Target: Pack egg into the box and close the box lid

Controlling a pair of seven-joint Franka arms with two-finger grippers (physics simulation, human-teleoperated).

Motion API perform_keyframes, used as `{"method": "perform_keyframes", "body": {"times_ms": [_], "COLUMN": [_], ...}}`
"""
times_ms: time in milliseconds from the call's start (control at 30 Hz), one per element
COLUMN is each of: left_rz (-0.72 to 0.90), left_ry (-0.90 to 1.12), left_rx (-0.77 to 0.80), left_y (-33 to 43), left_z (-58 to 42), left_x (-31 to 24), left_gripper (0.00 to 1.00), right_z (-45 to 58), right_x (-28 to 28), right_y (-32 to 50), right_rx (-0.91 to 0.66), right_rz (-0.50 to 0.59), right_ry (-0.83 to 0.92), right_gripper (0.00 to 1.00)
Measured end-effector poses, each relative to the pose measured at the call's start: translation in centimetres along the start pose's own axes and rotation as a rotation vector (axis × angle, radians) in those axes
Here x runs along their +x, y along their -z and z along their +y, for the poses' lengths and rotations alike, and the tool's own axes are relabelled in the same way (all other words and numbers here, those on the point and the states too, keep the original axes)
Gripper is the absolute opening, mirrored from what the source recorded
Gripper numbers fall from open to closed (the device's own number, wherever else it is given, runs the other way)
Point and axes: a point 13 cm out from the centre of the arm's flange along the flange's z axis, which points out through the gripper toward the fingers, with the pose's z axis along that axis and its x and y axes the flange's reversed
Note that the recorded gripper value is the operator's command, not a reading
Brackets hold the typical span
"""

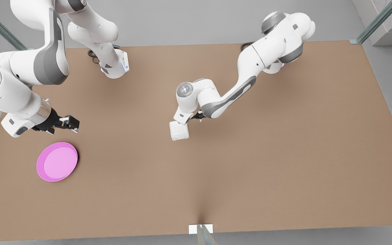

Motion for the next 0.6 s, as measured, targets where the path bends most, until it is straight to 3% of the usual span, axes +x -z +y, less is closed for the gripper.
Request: {"method": "perform_keyframes", "body": {"times_ms": [100, 167, 233, 267, 300, 367, 433, 600], "left_rz": [-0.015, -0.056, -0.061, -0.107, -0.153, -0.102, -0.025, 0.066], "left_ry": [0.048, 0.173, 0.296, 0.344, 0.449, 0.665, 0.691, 0.445], "left_rx": [0.001, 0.034, 0.047, -0.040, -0.150, -0.142, -0.067, 0.052], "left_y": [0.5, 6.9, 13.3, 14.2, 15.5, 22.5, 26.2, 27.7], "left_z": [1.1, 4.8, 12.1, 16.5, 23.9, 38.9, 45.6, 42.3], "left_x": [-2.1, -9.9, -17.5, -20.5, -24.4, -28.6, -25.4, -22.0], "left_gripper": [0.99, 1.00, 1.00, 1.00, 1.00, 1.00, 1.00, 1.00], "right_z": [-0.1, 0.1, 0.3, 0.4, 0.4, 0.5, 0.5, 0.5], "right_x": [-0.1, -0.2, -0.2, -0.2, -0.2, -0.2, -0.2, -0.2], "right_y": [-0.1, -0.2, -0.2, -0.2, -0.2, -0.2, -0.3, -0.3], "right_rx": [0.000, 0.000, 0.000, 0.000, -0.001, -0.001, -0.001, 0.000], "right_rz": [-0.001, -0.002, -0.002, -0.002, -0.003, -0.004, -0.003, -0.002], "right_ry": [0.010, 0.019, 0.028, 0.032, 0.035, 0.040, 0.044, 0.052], "right_gripper": [1.00, 1.00, 1.00, 1.00, 1.00, 1.00, 1.00, 1.00]}}
